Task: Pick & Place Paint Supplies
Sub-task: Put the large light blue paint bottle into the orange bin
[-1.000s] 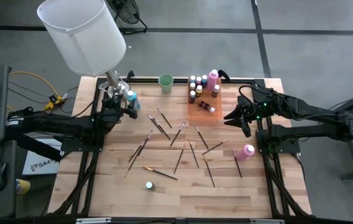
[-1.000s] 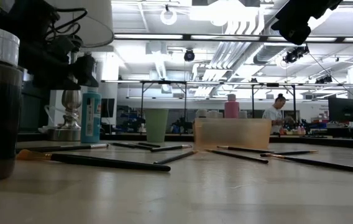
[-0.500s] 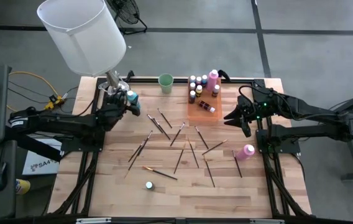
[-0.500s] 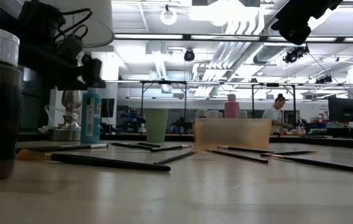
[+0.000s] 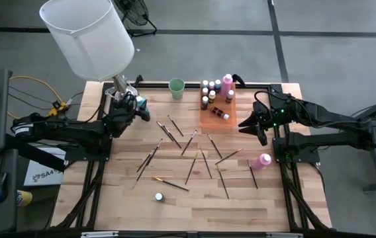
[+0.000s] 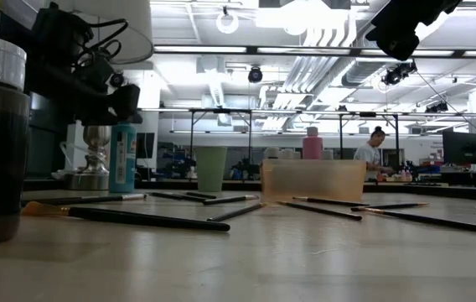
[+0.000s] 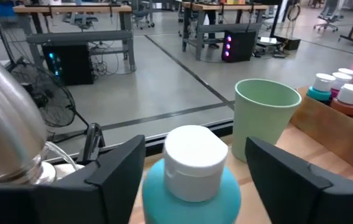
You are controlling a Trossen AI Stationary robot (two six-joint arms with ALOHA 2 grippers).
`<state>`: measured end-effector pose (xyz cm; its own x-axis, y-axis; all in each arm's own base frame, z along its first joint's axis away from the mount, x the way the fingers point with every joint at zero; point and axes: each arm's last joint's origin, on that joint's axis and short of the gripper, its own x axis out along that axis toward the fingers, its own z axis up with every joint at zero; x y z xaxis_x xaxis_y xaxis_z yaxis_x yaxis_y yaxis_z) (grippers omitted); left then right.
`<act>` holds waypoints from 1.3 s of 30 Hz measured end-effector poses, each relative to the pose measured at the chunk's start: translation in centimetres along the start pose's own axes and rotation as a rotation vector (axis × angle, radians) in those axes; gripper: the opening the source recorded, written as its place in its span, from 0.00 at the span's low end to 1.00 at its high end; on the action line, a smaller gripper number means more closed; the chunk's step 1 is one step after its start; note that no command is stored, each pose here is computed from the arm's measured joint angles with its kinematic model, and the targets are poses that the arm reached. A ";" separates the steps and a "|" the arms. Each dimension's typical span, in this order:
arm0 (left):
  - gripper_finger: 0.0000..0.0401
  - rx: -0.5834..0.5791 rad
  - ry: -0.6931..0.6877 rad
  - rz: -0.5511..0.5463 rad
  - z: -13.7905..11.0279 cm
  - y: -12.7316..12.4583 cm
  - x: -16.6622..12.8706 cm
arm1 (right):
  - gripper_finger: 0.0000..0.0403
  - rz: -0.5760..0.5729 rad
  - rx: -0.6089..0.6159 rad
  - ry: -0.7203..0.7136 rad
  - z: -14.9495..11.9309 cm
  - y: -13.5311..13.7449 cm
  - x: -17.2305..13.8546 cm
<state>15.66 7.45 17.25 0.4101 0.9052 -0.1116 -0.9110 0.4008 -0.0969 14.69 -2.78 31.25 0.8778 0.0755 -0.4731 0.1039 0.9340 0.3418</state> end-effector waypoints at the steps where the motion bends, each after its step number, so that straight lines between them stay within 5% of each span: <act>1: 0.62 0.000 0.001 -0.002 0.0 0.0 0.0 | 0.28 0.000 0.000 0.000 0.0 0.0 0.0; 13: 0.30 -0.023 0.003 -0.004 -0.1 0.0 0.0 | 0.28 0.000 0.000 0.000 0.0 0.0 0.0; 20: 0.29 -0.024 0.004 -0.024 0.2 -0.2 0.1 | 0.28 0.000 0.000 0.000 0.0 0.0 0.0; 30: 0.29 0.058 0.009 -0.221 4.3 -3.5 1.6 | 0.28 0.000 0.000 0.000 0.0 0.0 0.0; 39: 0.29 0.160 -0.003 -0.589 7.6 -9.2 4.9 | 0.28 0.000 0.000 0.000 0.0 0.0 0.0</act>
<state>25.76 9.25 25.15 0.8471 0.5251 -0.0818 -0.5263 0.8502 0.0078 14.69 -2.78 31.25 0.8776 0.0755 -0.4734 0.1040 0.9340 0.3418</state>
